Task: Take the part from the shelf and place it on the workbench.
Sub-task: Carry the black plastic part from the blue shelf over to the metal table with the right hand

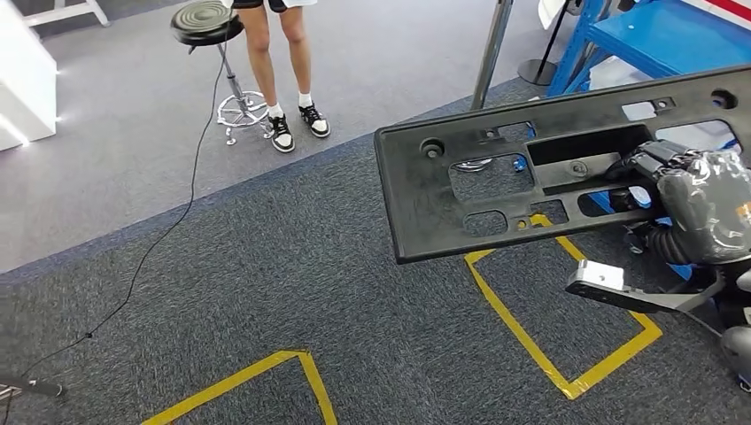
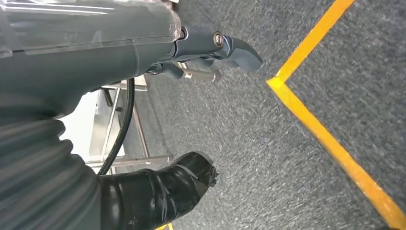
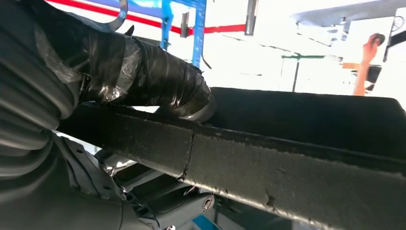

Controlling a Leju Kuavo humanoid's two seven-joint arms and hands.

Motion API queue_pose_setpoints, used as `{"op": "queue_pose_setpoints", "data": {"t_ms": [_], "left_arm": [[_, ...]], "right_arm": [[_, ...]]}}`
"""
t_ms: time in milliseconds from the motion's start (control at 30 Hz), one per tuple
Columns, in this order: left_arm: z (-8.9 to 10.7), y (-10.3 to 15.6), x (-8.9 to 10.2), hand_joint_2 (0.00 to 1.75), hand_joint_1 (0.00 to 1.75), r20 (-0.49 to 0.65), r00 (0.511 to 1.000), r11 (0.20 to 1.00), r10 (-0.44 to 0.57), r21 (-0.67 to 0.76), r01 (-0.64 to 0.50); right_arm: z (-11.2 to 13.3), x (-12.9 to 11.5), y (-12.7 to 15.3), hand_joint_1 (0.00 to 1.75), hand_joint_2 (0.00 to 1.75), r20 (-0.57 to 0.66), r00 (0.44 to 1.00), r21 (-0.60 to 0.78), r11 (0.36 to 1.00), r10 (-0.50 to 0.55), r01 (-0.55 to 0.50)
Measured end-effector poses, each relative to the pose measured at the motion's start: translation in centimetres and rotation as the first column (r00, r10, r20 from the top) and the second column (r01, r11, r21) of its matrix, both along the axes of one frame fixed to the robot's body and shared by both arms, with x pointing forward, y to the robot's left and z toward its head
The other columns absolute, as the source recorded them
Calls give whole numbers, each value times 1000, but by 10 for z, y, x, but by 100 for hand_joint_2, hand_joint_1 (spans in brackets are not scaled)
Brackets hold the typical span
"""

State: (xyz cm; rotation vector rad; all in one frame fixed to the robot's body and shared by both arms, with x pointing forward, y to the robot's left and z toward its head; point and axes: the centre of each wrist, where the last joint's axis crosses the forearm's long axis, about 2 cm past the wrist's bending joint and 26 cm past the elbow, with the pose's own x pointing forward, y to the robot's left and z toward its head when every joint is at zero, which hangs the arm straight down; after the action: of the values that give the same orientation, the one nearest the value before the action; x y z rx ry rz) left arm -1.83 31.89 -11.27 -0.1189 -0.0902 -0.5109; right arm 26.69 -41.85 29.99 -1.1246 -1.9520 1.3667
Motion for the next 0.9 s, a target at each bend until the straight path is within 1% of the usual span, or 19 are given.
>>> {"op": "queue_pose_setpoints", "data": {"t_ms": [133,267,567,900], "left_arm": [[0,0,2,175,0,-20,997,997,-74,-4,74],[-1,3,7,175,0,-12,994,994,-108,0,108],[-1,2,24,175,0,22,996,996,-87,2,87],[-1,-4,23,175,0,23,996,996,-85,-6,85]], "right_arm": [[6,-19,-11,175,175,14,1000,-36,999,-28,29],[11,-26,-12,175,175,18,999,-65,997,-31,32],[30,-18,-12,175,175,71,997,-76,997,-23,29],[41,-14,-13,175,175,108,994,-79,996,-23,32]]}}
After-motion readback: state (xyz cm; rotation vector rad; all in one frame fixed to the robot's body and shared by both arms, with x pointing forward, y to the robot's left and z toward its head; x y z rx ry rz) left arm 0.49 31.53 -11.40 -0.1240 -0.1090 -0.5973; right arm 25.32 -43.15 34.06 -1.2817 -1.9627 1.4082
